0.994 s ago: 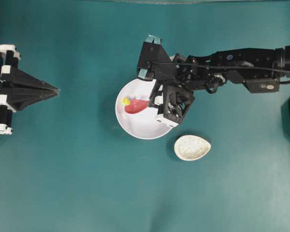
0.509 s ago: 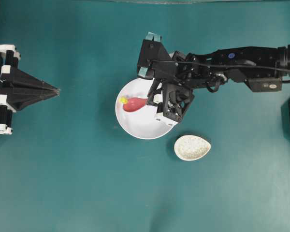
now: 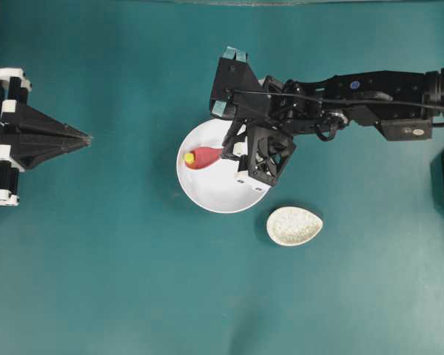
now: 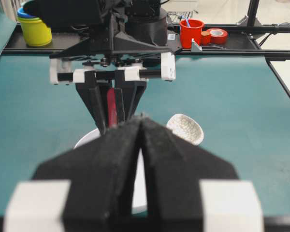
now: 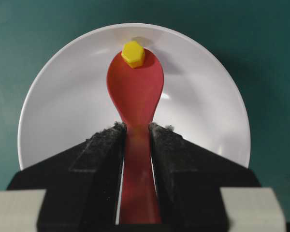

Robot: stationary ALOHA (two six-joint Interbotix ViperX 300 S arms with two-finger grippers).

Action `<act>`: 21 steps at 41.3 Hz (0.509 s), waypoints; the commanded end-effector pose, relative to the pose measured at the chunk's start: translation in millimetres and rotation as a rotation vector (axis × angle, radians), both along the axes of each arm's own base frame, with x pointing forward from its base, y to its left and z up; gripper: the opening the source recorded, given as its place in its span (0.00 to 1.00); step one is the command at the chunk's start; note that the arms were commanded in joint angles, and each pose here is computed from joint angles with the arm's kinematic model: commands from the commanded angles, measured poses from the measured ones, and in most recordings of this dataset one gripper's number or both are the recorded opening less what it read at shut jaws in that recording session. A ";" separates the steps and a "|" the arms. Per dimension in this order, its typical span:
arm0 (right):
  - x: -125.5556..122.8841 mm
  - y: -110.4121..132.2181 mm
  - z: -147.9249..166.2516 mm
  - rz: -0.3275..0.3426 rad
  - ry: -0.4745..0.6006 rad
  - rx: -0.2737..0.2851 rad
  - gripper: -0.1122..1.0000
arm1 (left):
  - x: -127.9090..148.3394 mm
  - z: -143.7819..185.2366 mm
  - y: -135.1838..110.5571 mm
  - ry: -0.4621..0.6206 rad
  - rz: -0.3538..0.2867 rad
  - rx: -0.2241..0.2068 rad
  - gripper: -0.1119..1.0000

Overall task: Scoop the yellow hexagonal prism block from the bowl with a spoon using the right arm.
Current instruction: 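Push the spoon under the yellow hexagonal block toward the bowl's left rim, then raise the spoon carrying the yellow block up out of the bowl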

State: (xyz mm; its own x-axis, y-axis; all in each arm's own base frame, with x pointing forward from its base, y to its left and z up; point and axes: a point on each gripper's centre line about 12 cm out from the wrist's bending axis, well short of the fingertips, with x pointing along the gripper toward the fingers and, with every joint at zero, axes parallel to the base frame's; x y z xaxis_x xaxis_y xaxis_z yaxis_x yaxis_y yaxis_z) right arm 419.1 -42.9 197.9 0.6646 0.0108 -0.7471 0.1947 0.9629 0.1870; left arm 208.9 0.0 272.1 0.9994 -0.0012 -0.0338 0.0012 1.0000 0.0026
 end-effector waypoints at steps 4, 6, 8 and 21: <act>-1.1 -1.5 35.5 -0.005 -0.094 -0.015 0.32 | 2.3 7.1 0.0 -0.018 0.000 0.001 0.10; -3.3 -1.2 40.8 -0.006 -0.106 -0.015 0.32 | 2.5 6.7 -0.1 -0.017 -0.001 0.003 0.10; -5.0 -1.0 45.4 -0.006 -0.117 -0.017 0.32 | 2.3 6.9 -0.1 -0.017 -0.001 0.003 0.10; -26.5 1.9 93.9 -0.009 -0.265 -0.044 0.32 | 2.3 6.9 0.2 -0.017 0.001 0.003 0.10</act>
